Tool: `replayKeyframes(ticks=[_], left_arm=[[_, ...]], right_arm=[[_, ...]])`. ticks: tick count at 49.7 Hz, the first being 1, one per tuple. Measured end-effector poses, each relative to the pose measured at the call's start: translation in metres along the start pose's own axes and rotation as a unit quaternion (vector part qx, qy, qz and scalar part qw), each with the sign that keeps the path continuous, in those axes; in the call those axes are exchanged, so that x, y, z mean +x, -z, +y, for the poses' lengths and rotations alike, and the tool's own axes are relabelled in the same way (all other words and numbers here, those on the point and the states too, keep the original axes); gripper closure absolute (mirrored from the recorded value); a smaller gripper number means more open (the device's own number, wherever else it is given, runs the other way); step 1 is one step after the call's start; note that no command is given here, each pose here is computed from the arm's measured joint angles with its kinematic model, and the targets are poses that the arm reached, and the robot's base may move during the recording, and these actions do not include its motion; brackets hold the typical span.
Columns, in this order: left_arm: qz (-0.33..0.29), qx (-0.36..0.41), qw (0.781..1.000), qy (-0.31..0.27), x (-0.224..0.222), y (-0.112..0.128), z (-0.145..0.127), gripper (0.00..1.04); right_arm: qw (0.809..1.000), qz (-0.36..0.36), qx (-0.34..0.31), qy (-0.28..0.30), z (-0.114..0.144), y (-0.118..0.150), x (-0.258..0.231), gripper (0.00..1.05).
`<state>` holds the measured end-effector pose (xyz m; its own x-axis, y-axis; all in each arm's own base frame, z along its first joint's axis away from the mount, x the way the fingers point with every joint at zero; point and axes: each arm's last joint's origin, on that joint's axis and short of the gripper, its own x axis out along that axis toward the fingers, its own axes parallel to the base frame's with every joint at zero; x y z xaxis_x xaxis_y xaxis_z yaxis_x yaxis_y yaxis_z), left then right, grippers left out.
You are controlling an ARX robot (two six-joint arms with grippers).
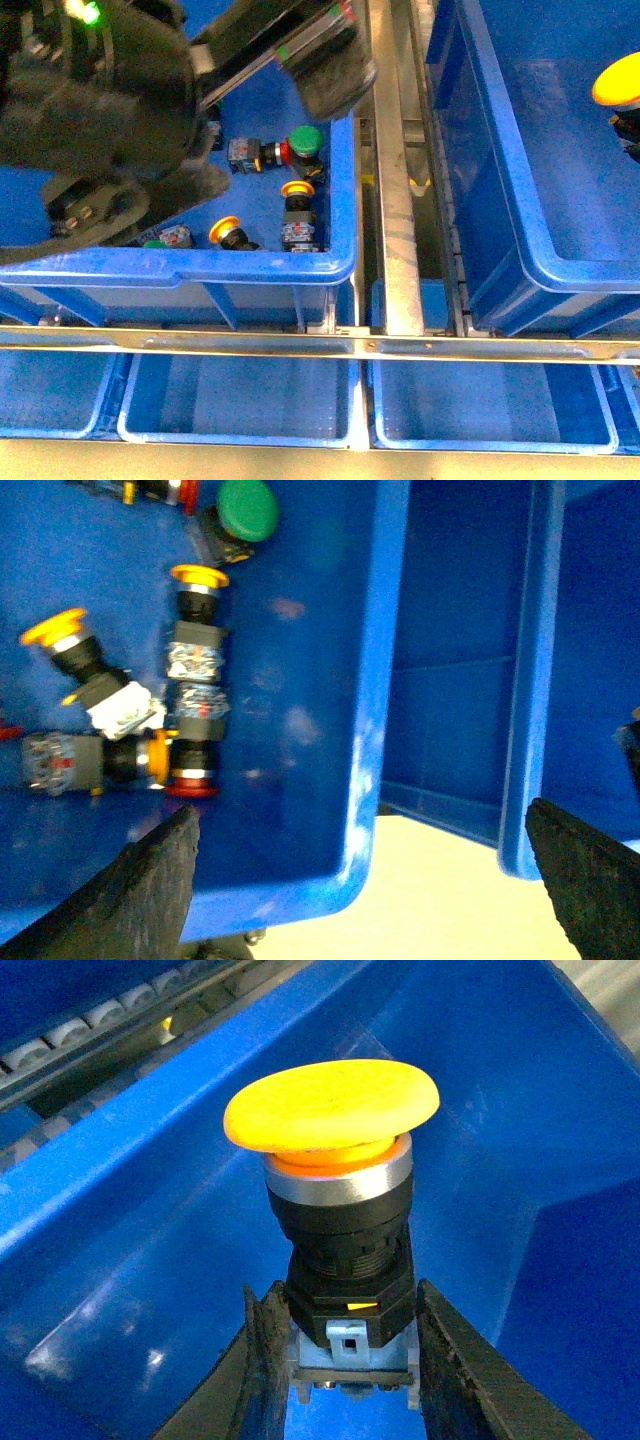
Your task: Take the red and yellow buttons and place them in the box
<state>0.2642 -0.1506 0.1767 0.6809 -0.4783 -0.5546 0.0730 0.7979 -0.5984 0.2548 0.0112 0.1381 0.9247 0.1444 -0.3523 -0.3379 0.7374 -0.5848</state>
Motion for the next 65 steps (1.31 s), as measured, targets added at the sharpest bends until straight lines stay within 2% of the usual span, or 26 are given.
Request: replayKeyframes(ticks=[13,24,27,28,32,36,38,43,48,61,65], left_arm=[[-0.083,0.096,0.991,-0.029,-0.046,0.008,0.027,0.08],[-0.073,0.132,0.986,-0.067,-0.085,0.037,0.063,0.09],[-0.201,0.190,0.953,-0.120,-0.086,0.046,0.076,0.21],[-0.243,0.213,0.936,-0.141,-0.090,0.050,0.082,0.26],[-0.344,0.238,0.895,-0.154,-0.112,0.051,0.088,0.42],[-0.368,0.255,0.882,-0.149,-0.125,0.049,0.088,0.58],[-0.368,0.259,0.881,-0.148,-0.127,0.050,0.090,0.64],[-0.364,0.269,0.879,-0.149,-0.137,0.050,0.097,0.87],[-0.365,0.270,0.878,-0.150,-0.143,0.049,0.101,1.03],[-0.370,0.278,0.876,-0.139,-0.163,0.053,0.107,1.02],[-0.377,0.273,0.872,-0.153,-0.167,0.052,0.111,1.02]], right_arm=[[0.998,0.013,0.031,0.047,-0.022,0.000,-0.006,0.77],[0.993,0.027,0.081,0.084,-0.028,-0.005,-0.010,0.77],[0.991,0.029,0.095,0.087,-0.027,-0.006,-0.010,0.77],[0.991,0.028,0.098,0.085,-0.026,-0.007,-0.009,0.77],[0.989,0.028,0.115,0.086,-0.024,-0.012,-0.007,0.77],[0.989,0.018,0.124,0.082,-0.023,-0.018,-0.005,0.77],[0.989,0.014,0.126,0.080,-0.022,-0.020,-0.004,0.77],[0.989,0.015,0.130,0.074,-0.020,-0.022,0.000,0.77],[0.988,0.014,0.135,0.076,-0.021,-0.023,0.001,0.77],[0.986,0.017,0.147,0.083,-0.021,-0.024,0.003,0.78],[0.985,0.017,0.149,0.083,-0.020,-0.025,0.003,0.78]])
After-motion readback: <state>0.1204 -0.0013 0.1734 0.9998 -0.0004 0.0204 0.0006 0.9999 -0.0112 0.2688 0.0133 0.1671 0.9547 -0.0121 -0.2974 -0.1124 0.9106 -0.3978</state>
